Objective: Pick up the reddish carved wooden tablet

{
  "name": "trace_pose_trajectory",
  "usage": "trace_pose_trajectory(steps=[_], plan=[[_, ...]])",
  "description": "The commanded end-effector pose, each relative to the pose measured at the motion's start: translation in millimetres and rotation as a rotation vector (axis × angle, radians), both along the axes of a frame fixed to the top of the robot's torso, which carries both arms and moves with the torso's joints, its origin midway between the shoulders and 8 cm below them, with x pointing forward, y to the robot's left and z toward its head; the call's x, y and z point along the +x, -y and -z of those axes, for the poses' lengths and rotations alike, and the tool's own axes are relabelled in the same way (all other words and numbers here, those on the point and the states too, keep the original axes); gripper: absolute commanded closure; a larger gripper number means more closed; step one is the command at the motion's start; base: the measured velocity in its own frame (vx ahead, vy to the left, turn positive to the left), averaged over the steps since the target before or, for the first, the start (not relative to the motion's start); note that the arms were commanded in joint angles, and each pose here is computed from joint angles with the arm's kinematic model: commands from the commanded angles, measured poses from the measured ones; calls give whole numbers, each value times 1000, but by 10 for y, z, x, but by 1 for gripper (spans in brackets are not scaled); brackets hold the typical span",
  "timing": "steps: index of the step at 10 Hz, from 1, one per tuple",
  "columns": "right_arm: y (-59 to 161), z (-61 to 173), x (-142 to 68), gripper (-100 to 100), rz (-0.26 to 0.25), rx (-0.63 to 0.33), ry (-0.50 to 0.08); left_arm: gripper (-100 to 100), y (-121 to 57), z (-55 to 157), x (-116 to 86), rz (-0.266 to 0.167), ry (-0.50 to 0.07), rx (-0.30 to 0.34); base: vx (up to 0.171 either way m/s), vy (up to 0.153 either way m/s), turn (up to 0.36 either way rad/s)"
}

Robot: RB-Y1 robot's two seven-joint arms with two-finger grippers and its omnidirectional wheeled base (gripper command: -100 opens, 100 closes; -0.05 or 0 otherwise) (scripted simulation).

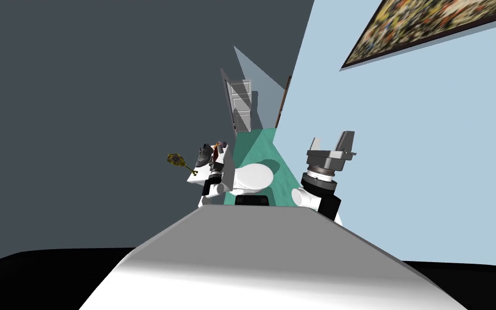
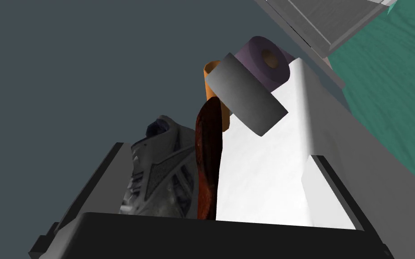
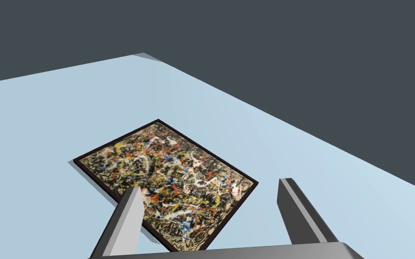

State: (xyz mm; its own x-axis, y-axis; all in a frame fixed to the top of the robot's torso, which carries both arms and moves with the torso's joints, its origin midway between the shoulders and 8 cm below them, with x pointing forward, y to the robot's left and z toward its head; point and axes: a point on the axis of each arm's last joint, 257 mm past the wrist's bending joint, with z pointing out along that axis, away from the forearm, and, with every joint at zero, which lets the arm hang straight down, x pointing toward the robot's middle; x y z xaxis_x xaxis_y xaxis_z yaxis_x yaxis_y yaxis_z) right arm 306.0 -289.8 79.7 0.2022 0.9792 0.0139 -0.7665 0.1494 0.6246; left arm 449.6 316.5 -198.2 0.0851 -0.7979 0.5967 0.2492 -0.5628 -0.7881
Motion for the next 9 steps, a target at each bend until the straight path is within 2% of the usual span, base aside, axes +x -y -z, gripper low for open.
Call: trace_pose_trajectory(steps=[1, 2, 3, 4, 5, 6, 7, 9], plan=[[0, 0, 0, 0, 0, 0, 0, -100, 12, 98, 2, -17, -13, -57, 8, 63, 56], [0, 0, 0, 0, 0, 0, 0, -100, 9, 143, -6, -26, -19, -75, 11, 67, 34], [0, 0, 0, 0, 0, 0, 0, -100, 10, 106, 4, -20, -15, -61, 6, 29, 1], [0, 0, 0, 0, 0, 0, 0, 0, 9, 113, 2, -21, -16, -63, 0, 0, 0], [0, 0, 0, 0, 0, 0, 0, -100, -9, 41, -5, -19, -15, -62, 72, -9, 10], [0, 0, 0, 0, 0, 0, 0, -100, -10, 67, -5, -20, -13, -62, 25, -11, 24], [0, 0, 0, 0, 0, 0, 0, 100, -11, 63, -5, -20, -14, -63, 0, 0, 0], [0, 0, 0, 0, 0, 0, 0, 100, -4, 74, -4, -18, -17, -65, 0, 0, 0]])
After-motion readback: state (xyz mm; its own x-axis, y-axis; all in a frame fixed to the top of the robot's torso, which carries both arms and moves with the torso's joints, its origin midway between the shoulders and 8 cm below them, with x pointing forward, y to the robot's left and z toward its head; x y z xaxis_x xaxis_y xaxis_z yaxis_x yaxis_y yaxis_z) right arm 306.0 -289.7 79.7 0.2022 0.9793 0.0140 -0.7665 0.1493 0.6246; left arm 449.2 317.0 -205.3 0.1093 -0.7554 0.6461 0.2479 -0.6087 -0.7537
